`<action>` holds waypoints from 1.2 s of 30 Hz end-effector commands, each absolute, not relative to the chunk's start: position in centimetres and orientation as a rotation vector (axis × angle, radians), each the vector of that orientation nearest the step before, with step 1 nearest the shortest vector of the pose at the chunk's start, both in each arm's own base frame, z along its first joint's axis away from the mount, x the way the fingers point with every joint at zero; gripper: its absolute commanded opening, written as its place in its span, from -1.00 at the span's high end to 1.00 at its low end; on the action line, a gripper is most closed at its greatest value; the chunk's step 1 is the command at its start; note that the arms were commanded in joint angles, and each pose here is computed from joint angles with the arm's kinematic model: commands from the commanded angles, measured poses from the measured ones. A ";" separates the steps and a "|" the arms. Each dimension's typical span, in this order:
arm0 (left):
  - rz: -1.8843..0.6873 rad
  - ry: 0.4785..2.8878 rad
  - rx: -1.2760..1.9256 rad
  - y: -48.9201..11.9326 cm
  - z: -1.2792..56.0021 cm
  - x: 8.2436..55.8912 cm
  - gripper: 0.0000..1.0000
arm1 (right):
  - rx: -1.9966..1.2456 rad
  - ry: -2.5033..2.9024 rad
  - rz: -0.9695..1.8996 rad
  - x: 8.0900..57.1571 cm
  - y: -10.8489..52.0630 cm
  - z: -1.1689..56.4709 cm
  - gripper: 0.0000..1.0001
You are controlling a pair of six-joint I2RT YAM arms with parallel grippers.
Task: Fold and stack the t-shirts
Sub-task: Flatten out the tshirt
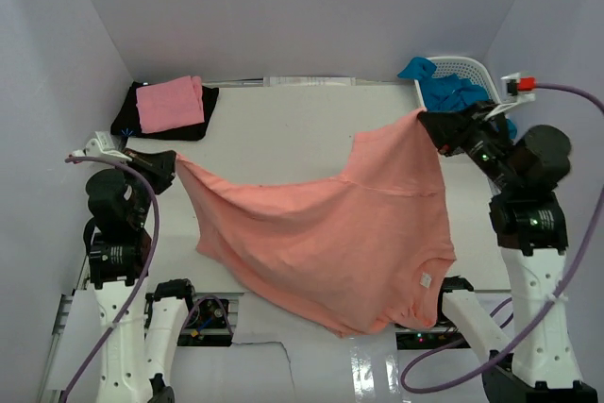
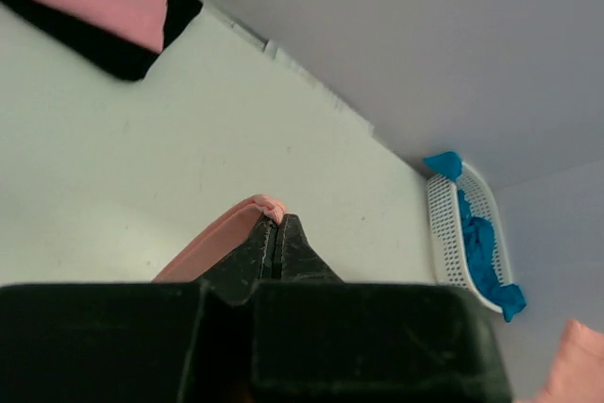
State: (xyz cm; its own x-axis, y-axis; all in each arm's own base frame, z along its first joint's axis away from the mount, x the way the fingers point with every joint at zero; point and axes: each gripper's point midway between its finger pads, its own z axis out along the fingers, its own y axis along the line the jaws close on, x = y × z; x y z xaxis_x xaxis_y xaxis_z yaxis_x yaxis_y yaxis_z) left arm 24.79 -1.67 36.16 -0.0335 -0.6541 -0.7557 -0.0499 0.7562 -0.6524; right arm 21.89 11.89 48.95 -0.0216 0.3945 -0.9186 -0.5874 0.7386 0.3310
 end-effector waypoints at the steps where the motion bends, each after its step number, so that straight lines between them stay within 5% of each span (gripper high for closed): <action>1: -0.497 1.618 -0.657 -1.1 33.1 25.1 1.00 | -0.068 1.516 0.755 23.5 10.9 45.0 0.85; 16: -0.733 2.125 -0.730 -5.9 21.2 47.2 1.00 | -0.045 2.065 0.947 46.1 15.2 31.2 0.85; 21: -0.815 2.143 -0.720 -6.5 21.2 56.9 1.00 | -0.051 1.915 1.082 56.7 15.5 35.3 0.85; 22: -0.874 2.224 -0.776 -6.9 17.5 58.7 1.00 | -0.086 1.831 1.147 57.4 15.1 37.9 0.85; 23: -0.938 2.054 -0.664 -6.9 25.7 61.9 1.00 | -0.095 1.743 1.196 58.1 13.8 40.2 0.85; 26: -1.067 1.895 -0.538 -7.2 33.4 62.6 1.00 | -0.311 1.494 1.292 54.2 13.3 48.1 0.85; 27: -1.021 1.893 -0.508 -7.0 34.3 61.6 1.00 | -0.505 1.346 1.111 48.5 13.6 54.2 0.85; 28: -0.956 1.866 -0.455 -7.0 35.1 60.9 1.00 | -0.437 1.433 1.103 49.3 13.9 49.5 0.85; 29: -0.864 1.701 -0.353 -6.4 42.8 56.4 1.00 | -0.423 1.369 1.042 47.0 13.7 49.9 0.84; 30: -0.869 1.867 -0.472 -6.1 31.9 54.9 1.00 | -0.439 1.242 0.963 41.0 13.3 53.8 0.84; 36: -0.931 1.710 -0.409 -5.9 32.4 45.9 1.00 | -0.288 1.465 0.852 38.8 11.8 44.4 0.85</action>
State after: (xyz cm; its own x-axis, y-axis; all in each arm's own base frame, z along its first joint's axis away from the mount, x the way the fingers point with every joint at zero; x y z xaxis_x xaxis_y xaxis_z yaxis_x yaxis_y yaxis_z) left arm 48.13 -5.23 25.41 -0.4902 -0.7025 -0.5160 -0.0745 0.6236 -0.7782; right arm 40.63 11.67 43.31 -0.2682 0.3858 -0.8827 -0.6279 0.6250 0.4639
